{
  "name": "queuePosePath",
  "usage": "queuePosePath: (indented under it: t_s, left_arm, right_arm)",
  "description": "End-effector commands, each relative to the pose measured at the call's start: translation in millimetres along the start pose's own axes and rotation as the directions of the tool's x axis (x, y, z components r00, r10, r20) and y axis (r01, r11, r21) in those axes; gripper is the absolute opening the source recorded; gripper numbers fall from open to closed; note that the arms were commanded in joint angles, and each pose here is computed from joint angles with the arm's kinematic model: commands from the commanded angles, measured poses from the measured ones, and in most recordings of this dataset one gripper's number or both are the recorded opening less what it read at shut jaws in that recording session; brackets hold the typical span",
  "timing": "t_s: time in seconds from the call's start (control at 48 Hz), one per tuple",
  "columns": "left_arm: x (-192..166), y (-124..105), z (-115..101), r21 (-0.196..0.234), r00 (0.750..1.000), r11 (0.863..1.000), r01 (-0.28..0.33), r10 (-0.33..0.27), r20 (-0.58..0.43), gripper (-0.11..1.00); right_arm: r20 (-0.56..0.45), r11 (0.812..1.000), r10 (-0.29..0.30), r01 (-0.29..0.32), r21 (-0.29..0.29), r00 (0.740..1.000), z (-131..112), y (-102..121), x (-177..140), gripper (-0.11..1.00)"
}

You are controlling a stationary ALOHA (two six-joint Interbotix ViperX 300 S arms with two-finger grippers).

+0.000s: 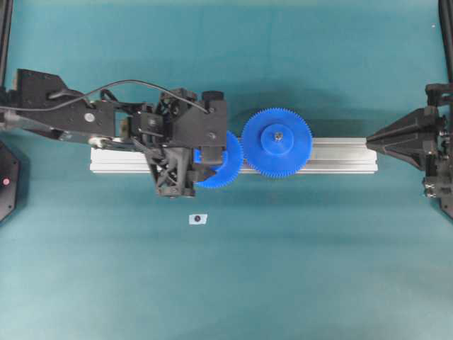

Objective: Find the location of the shaft and insert the small gear.
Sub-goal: 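Align the gear's bore with the shaft and push it down, meshing teeth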

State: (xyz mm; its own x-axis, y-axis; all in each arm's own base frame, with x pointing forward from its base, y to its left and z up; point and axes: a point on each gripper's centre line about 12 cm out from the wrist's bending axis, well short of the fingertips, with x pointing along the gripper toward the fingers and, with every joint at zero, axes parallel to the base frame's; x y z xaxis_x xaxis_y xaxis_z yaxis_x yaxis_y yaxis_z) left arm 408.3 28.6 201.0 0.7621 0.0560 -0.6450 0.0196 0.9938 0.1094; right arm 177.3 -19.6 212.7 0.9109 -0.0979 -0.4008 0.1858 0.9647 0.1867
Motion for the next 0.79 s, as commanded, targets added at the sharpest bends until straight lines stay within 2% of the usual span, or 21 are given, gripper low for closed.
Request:
queuePosePath:
  t_s: [0.0, 0.188, 0.375, 0.562, 0.771]
  left_arm:
    - [-2, 7, 6, -0.004, 1.0, 1.0, -0.014, 0.014, 0.017, 0.64]
    - [-4, 16, 5, 0.039, 1.0, 0.999, -0.031, 0.03, 0.006, 0.64]
    - [-1, 16, -2, 0.074, 0.999, 0.997, -0.022, 0.025, -0.046, 0.64]
    - [2, 20, -7, 0.075, 0.997, 0.997, -0.023, 0.029, -0.068, 0.64]
    - [-2, 32, -9, 0.055, 0.995, 0.998, -0.042, 0.047, -0.089, 0.64]
  right_arm:
    - [0.014, 1.0, -0.001, 0.001, 0.007, 1.0, 5, 0, 0, 0.17]
    - [0.016, 1.0, 0.0, 0.0, 0.007, 1.0, 5, 0, 0, 0.17]
    - [0.022, 1.0, 0.001, -0.001, 0.01, 1.0, 4, 0, -1, 0.17]
    - [0.031, 1.0, 0.003, -0.003, 0.009, 1.0, 6, 1, -3, 0.17]
    - [0.029, 1.0, 0.003, -0.003, 0.01, 1.0, 5, 0, -3, 0.17]
